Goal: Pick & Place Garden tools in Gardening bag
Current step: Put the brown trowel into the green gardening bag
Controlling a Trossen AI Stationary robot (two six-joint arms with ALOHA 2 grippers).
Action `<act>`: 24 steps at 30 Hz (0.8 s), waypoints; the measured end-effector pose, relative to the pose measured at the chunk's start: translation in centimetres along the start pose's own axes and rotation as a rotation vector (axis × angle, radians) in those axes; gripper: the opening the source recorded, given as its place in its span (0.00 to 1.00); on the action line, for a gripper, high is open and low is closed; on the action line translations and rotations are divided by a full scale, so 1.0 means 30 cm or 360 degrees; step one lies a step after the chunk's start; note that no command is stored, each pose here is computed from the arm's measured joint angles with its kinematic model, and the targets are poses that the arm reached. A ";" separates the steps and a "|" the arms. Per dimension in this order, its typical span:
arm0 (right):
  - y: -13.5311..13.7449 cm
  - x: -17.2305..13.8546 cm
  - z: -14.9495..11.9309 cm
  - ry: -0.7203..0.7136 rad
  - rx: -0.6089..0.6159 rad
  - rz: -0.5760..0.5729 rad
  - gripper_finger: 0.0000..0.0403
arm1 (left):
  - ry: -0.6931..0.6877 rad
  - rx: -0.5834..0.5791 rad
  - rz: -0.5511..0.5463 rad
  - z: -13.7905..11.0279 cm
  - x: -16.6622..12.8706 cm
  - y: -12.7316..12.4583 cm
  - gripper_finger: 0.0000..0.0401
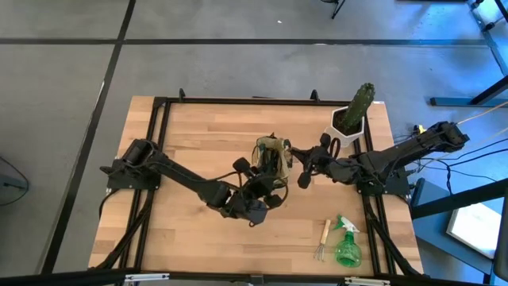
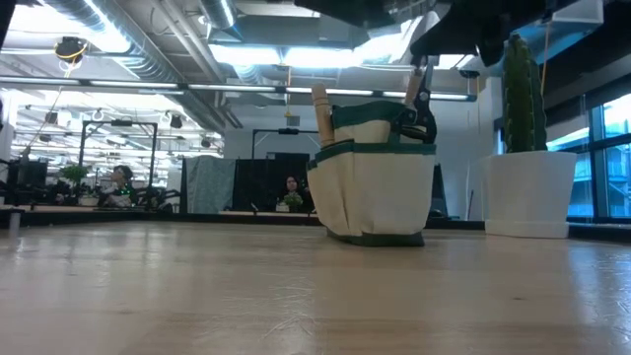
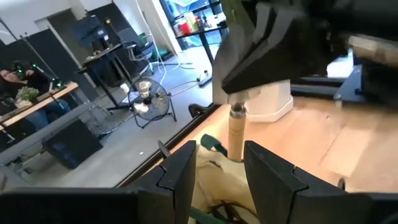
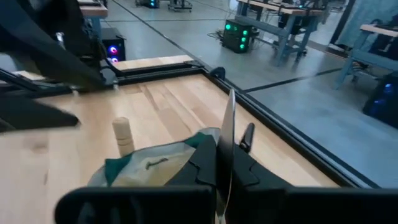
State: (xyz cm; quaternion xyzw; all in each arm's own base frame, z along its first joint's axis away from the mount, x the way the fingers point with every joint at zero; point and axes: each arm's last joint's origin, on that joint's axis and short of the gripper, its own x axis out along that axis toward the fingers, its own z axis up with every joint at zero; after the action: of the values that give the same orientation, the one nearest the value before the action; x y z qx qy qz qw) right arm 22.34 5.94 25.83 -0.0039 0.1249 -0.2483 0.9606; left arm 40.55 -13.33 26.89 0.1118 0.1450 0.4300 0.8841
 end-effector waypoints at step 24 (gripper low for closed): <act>0.003 -0.001 -0.003 0.0017 0.0115 0.0037 0.00 | 0.0134 -0.0198 -0.0205 0.004 0.098 0.034 0.32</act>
State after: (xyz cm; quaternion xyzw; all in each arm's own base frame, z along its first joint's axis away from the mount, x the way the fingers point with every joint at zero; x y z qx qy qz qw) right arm 22.33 6.05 25.75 0.0334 0.1210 -0.2415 0.9622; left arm 41.59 -10.39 26.84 0.0290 0.1618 0.3846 0.9083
